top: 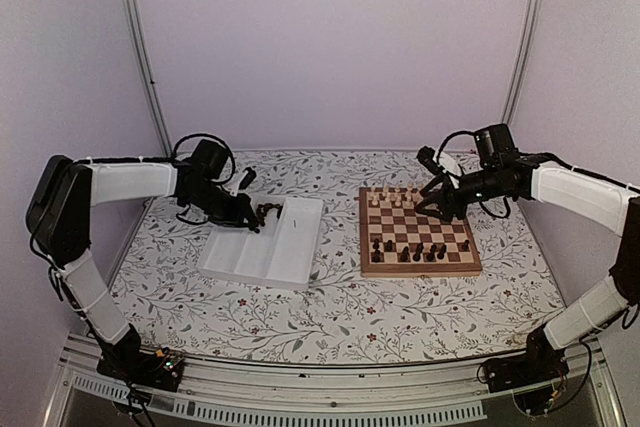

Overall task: Set up the chess pieces on the board
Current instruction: Pick up the chess piece from the storage box, then place the chess piece on the chessboard.

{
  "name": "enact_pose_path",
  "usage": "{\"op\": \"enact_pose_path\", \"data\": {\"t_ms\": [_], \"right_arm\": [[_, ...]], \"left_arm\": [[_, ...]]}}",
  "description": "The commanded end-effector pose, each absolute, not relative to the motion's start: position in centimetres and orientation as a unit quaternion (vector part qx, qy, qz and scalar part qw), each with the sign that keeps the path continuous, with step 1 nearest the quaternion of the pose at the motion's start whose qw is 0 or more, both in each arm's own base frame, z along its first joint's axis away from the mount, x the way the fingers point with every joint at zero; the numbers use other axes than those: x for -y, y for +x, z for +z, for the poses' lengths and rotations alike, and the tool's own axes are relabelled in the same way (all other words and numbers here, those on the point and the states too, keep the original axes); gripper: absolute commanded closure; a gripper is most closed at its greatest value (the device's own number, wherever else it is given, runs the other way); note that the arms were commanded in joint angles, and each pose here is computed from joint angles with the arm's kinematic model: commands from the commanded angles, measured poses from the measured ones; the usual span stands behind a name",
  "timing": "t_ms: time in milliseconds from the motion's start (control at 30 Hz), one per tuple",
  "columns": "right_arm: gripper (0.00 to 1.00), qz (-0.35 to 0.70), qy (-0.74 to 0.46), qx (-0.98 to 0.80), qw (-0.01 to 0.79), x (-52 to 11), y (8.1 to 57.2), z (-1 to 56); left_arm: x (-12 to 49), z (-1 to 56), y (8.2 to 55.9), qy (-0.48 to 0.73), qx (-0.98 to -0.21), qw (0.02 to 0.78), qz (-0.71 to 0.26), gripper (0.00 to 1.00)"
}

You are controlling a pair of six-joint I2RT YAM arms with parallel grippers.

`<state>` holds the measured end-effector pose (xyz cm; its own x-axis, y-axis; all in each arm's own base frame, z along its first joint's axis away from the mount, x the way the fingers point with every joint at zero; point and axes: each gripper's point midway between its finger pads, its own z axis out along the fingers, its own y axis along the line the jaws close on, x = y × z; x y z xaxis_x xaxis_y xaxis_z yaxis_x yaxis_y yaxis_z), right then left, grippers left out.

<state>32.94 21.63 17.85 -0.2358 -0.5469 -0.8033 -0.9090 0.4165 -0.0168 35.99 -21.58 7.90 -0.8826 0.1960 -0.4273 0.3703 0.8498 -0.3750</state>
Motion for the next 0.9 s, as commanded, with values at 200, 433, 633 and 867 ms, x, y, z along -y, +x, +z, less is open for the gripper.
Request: {"op": "enact_pose_path", "data": {"t_ms": [200, 433, 633, 867], "right_arm": [[0.52, 0.291, -0.475, -0.702, 0.443, -32.9, 35.8, 24.0], [0.52, 0.325, -0.478, -0.692, 0.432, -41.0, 36.0, 23.9], [0.48, 0.333, -0.489, -0.686, 0.423, -45.7, 36.1, 23.0], [0.51, 0.345, -0.487, -0.690, 0.410, -48.8, 36.5, 21.9]], "left_arm": [[25.8, 16.8, 38.9, 0.084, -0.848, 0.314, -0.417, 0.90], [27.0, 18.5, 38.9, 0.066, -0.816, 0.320, -0.477, 0.89], [27.7, 19.0, 38.5, 0.059, -0.806, 0.318, -0.496, 0.88], [29.0, 19.4, 38.0, 0.062, -0.795, 0.313, -0.517, 0.88]]}}
